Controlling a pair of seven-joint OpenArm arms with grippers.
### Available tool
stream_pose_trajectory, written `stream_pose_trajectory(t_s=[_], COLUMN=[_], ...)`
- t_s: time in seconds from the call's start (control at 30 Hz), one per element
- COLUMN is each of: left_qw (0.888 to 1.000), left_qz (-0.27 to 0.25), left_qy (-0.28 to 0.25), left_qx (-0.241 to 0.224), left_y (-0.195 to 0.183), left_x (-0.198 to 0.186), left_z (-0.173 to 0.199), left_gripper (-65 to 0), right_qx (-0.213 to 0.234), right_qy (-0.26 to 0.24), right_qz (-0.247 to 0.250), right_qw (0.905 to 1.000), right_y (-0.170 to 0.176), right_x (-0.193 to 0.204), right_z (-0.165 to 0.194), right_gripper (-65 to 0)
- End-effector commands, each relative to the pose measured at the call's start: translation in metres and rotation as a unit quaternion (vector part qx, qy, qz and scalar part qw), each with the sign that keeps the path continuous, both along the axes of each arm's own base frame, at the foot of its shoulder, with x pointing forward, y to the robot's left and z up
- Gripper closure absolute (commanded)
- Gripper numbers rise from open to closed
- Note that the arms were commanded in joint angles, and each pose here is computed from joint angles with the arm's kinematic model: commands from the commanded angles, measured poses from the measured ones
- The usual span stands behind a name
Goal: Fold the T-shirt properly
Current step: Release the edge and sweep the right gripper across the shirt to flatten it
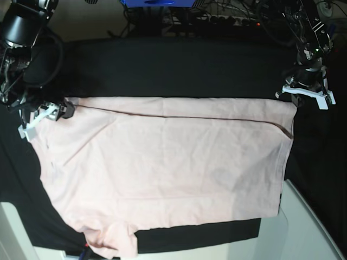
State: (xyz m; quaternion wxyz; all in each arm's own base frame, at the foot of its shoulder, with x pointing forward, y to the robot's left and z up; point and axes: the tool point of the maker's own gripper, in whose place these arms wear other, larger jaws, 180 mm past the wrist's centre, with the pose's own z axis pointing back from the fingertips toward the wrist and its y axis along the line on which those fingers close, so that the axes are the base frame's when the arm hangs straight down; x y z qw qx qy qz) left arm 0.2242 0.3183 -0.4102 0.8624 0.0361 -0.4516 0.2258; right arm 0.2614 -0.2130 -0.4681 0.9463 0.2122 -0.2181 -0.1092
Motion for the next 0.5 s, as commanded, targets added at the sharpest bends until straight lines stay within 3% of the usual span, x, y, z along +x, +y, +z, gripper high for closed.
stream_pose_trajectory(t_s=[0.0, 0.17, 0.47], left_qw=[1.0, 1.0, 1.0], left_qz=[-0.003, -0.003, -0.003], left_qy=[-0.02, -0.02, -0.014], left_qx=[0.01, 0.01, 0.01], left_y=[0.004, 0.004, 0.004], left_x=[0.006, 0.006, 0.001], left_z=[0.011, 0.011, 0.008], left_gripper=[0.0, 0.0, 0.0], right_qx=[-0.001, 0.005, 0.023], right_qy=[-0.026, -0.029, -0.005], right_qz=[-0.001, -0.001, -0.007], right_qw=[0.9997, 0.9996, 0.9997], right_y=[-0.005, -0.003, 0.002], right_x=[0.013, 0.023, 0.016], right_z=[0.012, 0.015, 0.0], right_gripper=[-34.4, -19.6, 0.0])
